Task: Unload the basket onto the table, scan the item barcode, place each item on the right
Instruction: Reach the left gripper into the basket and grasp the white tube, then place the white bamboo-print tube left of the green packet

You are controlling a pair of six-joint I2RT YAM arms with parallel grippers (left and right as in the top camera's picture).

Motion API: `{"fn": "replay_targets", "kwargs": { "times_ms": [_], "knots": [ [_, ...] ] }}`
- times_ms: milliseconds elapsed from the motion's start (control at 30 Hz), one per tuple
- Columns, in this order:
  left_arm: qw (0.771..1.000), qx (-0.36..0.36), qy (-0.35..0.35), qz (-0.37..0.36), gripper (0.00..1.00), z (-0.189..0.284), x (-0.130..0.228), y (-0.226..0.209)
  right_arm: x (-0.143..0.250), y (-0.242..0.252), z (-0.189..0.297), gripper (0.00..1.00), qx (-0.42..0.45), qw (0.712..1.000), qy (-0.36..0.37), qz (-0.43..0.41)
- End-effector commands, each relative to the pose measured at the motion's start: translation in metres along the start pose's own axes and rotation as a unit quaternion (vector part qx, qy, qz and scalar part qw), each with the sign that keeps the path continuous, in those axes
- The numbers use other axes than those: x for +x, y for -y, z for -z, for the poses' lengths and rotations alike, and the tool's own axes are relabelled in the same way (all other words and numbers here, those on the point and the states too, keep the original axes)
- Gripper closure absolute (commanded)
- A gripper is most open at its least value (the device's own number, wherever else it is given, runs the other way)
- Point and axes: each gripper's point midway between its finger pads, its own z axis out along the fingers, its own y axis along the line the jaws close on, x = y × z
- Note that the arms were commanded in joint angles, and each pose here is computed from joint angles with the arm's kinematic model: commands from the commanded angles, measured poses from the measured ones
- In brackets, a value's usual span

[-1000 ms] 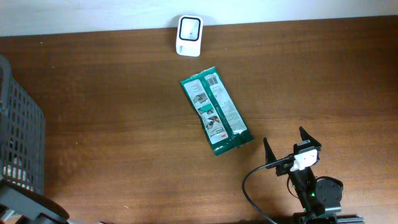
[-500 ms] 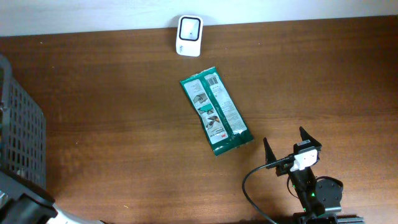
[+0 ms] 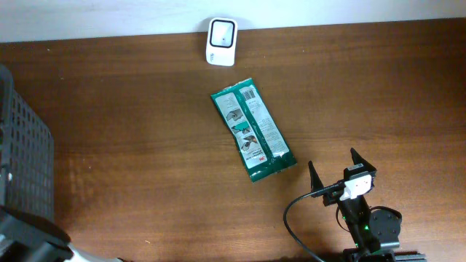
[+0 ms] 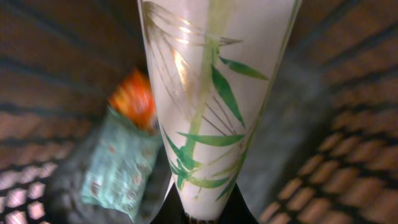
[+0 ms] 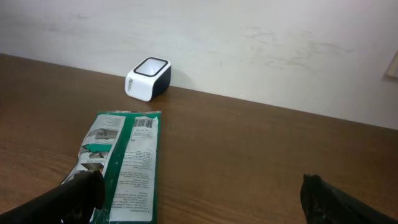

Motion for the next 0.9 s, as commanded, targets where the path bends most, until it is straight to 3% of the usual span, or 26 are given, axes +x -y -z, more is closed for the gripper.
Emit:
{"fn": "replay_targets", "kwargs": {
  "times_ms": [0, 100, 200, 333, 400, 633, 733, 867],
  "knots": [
    [0.984, 0.042, 0.17, 0.031, 1.0, 0.128, -0.061, 0.02, 0.002, -0.004, 0.0, 0.02, -0.008, 1.0, -0.001, -0.004],
    [0.96, 0.122, 0.25, 0.003, 1.0, 0.206, -0.071, 0.062, 0.002, -0.004, 0.0, 0.02, -0.008, 1.0, -0.001, -0.004],
    [0.94, 0.181, 0.286, -0.037, 1.0, 0.257, -0.057, 0.106, 0.002, -0.004, 0.0, 0.02, -0.008, 1.0, -0.001, -0.004],
    [0.924, 0.253, 0.263, -0.108, 1.0, 0.289, -0.014, 0.173, 0.002, -0.004, 0.0, 0.02, -0.008, 1.0, -0.001, -0.004],
    [0.925, 0.285, 0.187, -0.164, 1.0, 0.275, 0.031, 0.216, 0.002, -0.004, 0.0, 0.01, -0.008, 1.0, -0.001, -0.004],
    [0.922, 0.292, -0.012, -0.256, 1.0, 0.179, 0.151, 0.289, 0.002, -0.004, 0.0, 0.02, -0.008, 1.0, -0.001, -0.004],
    [0.925, 0.285, -0.074, -0.239, 1.0, 0.132, 0.206, 0.309, 0.002, -0.004, 0.0, 0.02, -0.008, 1.0, -0.001, -0.004],
    [0.927, 0.3, -0.1, -0.204, 1.0, 0.09, 0.267, 0.338, 0.002, -0.004, 0.0, 0.02, -0.008, 1.0, -0.001, -0.004]
  ]
}}
